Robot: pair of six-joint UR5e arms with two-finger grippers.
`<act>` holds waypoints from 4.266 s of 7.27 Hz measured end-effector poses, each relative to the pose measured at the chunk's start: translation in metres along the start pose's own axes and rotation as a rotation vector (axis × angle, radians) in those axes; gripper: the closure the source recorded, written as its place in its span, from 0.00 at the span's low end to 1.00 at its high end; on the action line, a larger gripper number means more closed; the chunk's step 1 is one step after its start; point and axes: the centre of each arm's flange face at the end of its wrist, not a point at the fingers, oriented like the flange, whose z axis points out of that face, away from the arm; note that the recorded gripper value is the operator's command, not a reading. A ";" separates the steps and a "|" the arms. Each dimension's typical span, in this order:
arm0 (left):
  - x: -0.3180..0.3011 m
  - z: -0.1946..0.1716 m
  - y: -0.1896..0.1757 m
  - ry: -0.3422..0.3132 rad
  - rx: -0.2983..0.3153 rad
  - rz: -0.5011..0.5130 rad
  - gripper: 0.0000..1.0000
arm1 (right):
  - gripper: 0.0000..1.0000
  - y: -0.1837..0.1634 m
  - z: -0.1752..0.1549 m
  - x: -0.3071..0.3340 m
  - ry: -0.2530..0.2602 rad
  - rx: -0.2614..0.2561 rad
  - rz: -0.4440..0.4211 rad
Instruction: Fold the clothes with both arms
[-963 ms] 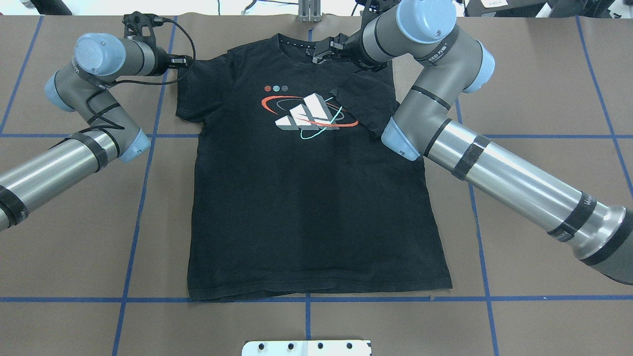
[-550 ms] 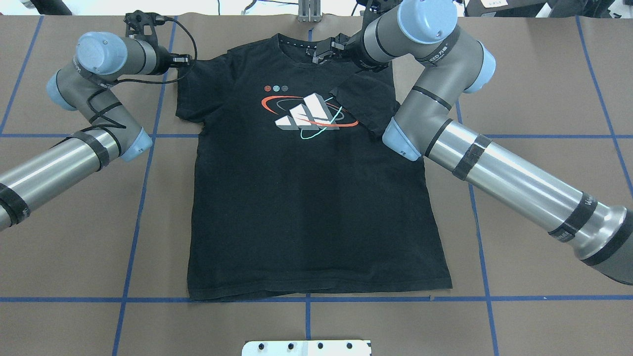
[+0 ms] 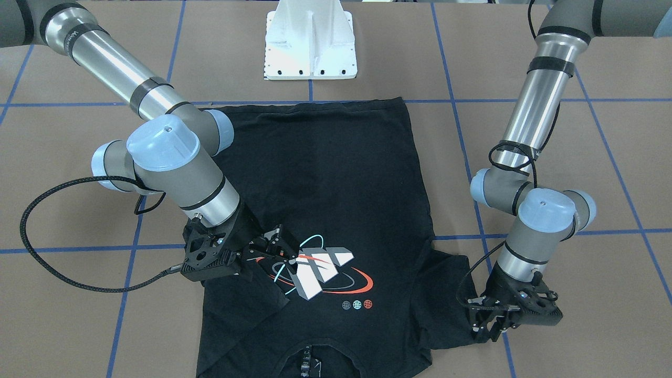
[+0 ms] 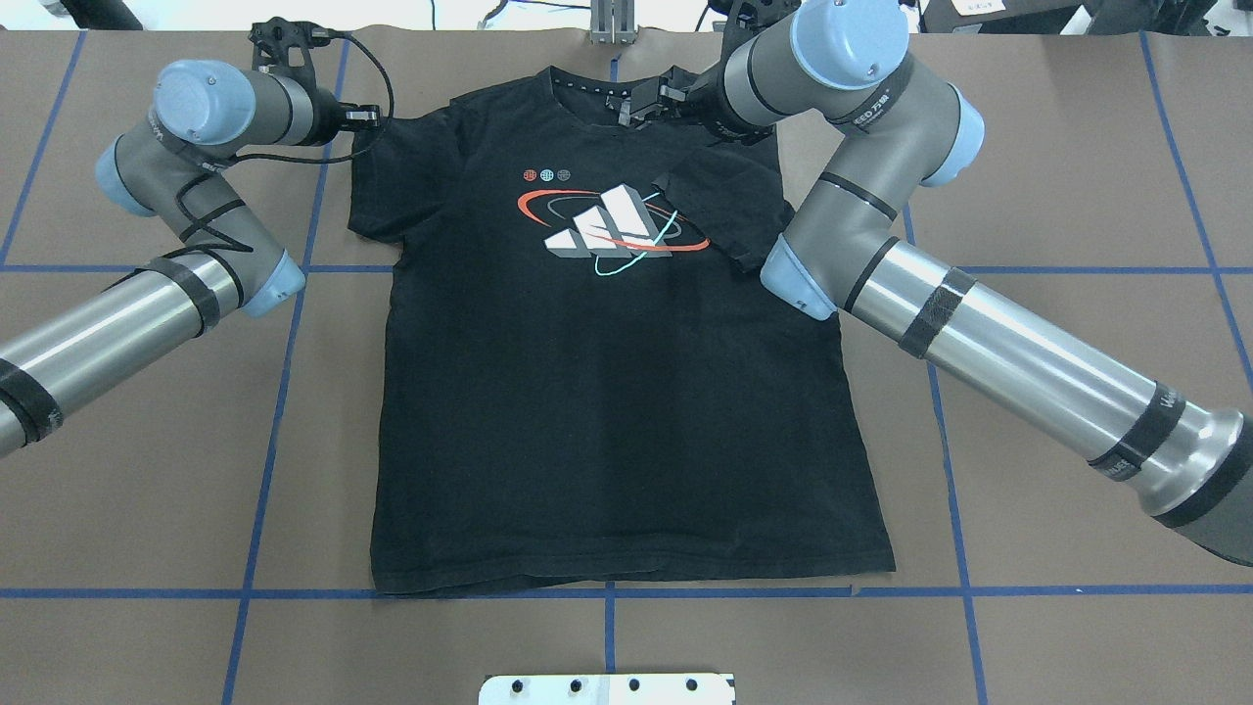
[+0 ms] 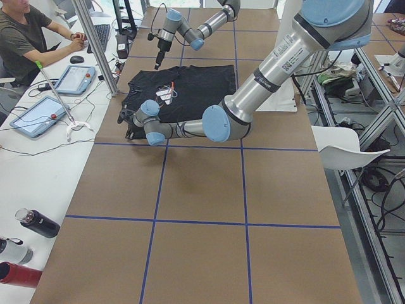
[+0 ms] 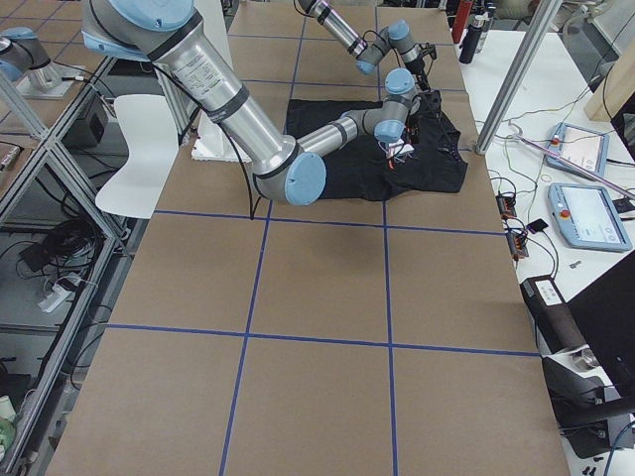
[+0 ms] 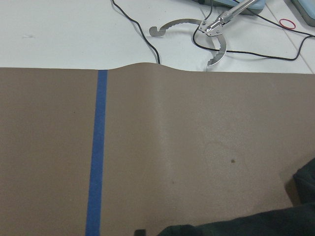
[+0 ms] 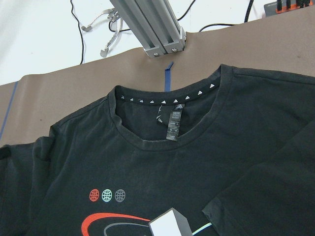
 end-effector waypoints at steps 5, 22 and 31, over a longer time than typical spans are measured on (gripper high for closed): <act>0.003 -0.002 -0.002 0.009 0.001 0.001 1.00 | 0.00 -0.003 -0.001 0.002 0.002 0.004 -0.001; 0.264 -0.041 0.024 0.216 -0.001 -0.418 0.00 | 0.00 -0.007 -0.002 0.042 0.024 0.010 0.012; 0.166 -0.020 -0.050 0.010 0.230 -0.158 0.02 | 0.00 -0.006 -0.001 0.042 0.024 0.010 0.012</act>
